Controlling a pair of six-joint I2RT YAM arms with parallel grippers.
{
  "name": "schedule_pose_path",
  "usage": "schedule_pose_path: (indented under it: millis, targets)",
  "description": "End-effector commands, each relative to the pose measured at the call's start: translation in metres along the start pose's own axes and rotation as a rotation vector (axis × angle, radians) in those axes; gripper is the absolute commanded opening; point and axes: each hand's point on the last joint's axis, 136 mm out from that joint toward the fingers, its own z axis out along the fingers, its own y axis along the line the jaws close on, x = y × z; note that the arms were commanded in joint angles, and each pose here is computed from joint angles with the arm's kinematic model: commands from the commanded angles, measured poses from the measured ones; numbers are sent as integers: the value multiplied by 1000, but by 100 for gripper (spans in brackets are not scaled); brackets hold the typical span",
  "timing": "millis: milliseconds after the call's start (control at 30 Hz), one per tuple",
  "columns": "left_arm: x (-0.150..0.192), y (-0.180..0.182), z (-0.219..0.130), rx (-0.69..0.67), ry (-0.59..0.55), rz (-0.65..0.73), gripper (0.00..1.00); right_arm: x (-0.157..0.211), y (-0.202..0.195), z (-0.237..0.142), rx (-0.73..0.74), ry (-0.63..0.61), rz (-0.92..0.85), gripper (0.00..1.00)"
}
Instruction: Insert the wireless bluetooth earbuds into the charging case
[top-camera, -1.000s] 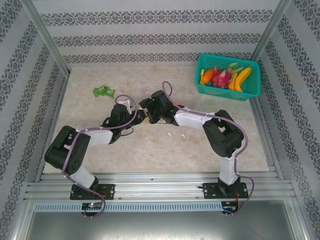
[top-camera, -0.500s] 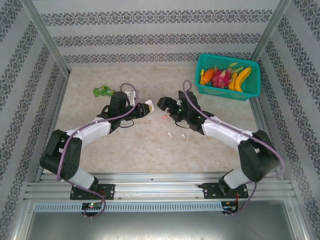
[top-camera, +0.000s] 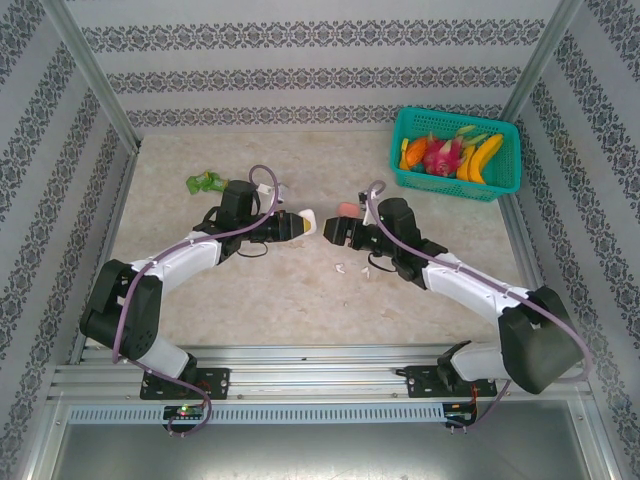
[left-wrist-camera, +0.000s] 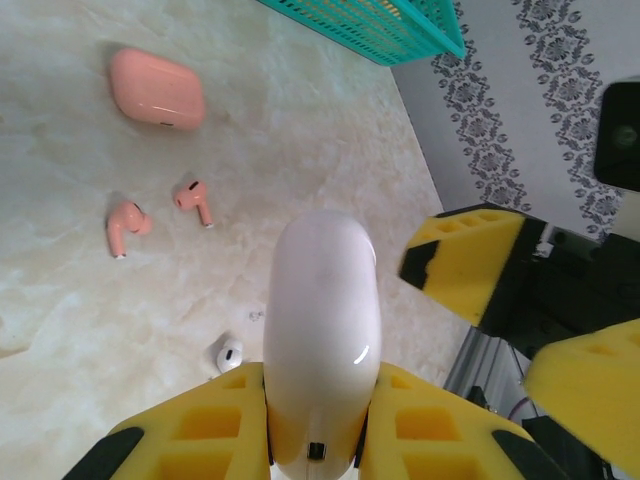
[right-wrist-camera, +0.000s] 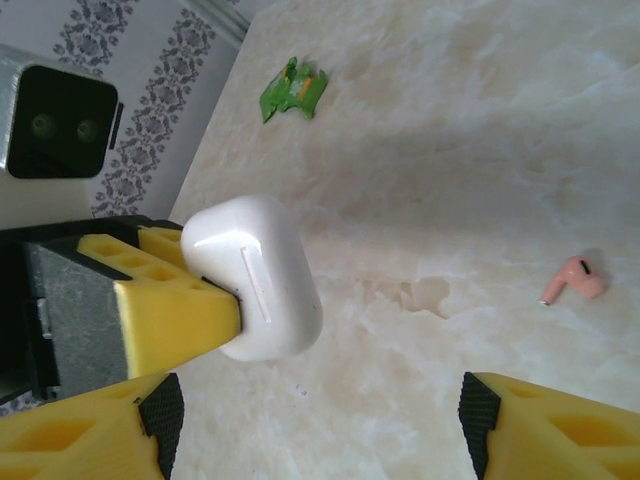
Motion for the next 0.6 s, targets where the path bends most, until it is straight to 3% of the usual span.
schedule_pose_path:
  millis: [0, 567]
  targets:
    - [-12, -19, -10, 54, -14, 40, 0, -7, 12, 7, -68, -6, -43, 74]
    - [-11, -20, -9, 64, -13, 31, 0, -11, 9, 35, -85, 1, -1, 71]
